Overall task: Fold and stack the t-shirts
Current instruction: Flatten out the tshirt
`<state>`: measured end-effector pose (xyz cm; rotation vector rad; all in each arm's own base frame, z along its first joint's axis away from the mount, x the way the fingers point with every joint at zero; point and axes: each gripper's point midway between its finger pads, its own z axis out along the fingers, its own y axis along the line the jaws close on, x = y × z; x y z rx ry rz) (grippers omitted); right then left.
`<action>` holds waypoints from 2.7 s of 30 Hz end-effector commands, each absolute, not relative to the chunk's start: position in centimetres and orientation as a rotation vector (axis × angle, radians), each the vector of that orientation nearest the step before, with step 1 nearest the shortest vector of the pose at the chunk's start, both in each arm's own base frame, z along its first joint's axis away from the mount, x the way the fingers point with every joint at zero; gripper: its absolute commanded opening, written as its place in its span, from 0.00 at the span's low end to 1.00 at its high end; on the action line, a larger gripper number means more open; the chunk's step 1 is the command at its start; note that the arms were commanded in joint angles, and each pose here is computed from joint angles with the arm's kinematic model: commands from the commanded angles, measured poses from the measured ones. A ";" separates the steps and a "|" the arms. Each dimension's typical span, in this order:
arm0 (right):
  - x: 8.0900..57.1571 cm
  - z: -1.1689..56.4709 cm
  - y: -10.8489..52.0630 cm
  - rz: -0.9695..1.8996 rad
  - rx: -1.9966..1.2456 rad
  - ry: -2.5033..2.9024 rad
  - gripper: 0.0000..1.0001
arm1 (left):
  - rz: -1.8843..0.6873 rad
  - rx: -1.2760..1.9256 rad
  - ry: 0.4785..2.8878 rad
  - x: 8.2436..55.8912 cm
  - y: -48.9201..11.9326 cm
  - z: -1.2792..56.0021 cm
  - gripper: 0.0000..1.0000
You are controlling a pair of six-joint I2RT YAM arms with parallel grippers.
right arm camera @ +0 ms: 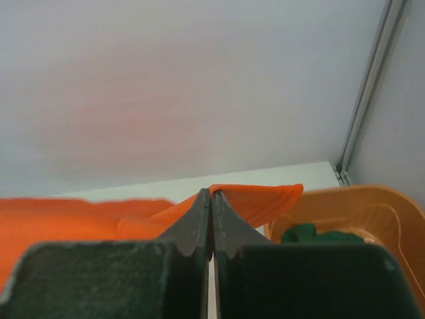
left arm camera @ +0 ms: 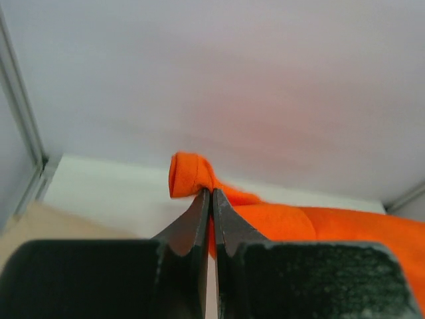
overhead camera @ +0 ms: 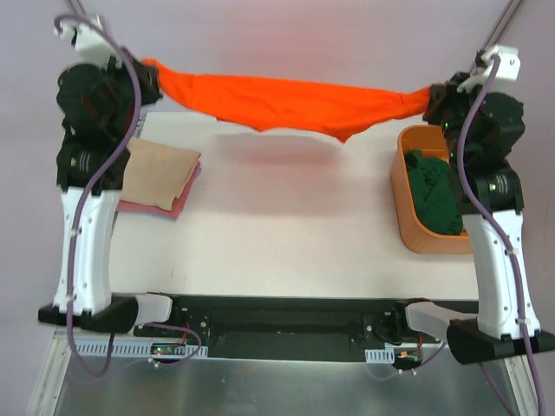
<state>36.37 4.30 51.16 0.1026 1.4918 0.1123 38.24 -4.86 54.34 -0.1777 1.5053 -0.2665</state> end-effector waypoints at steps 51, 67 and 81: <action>22.8 3.5 15.5 0.149 0.128 2.723 0.96 | -0.825 -0.263 2.584 33.4 -21.4 8.2 0.99; 40.7 3.4 15.2 0.053 -0.078 2.897 0.96 | -0.990 -0.099 2.741 18.6 -30.8 3.7 0.99; 41.9 16.5 14.0 -0.248 -0.405 2.553 0.96 | -0.915 0.185 2.505 20.2 -33.4 11.1 0.99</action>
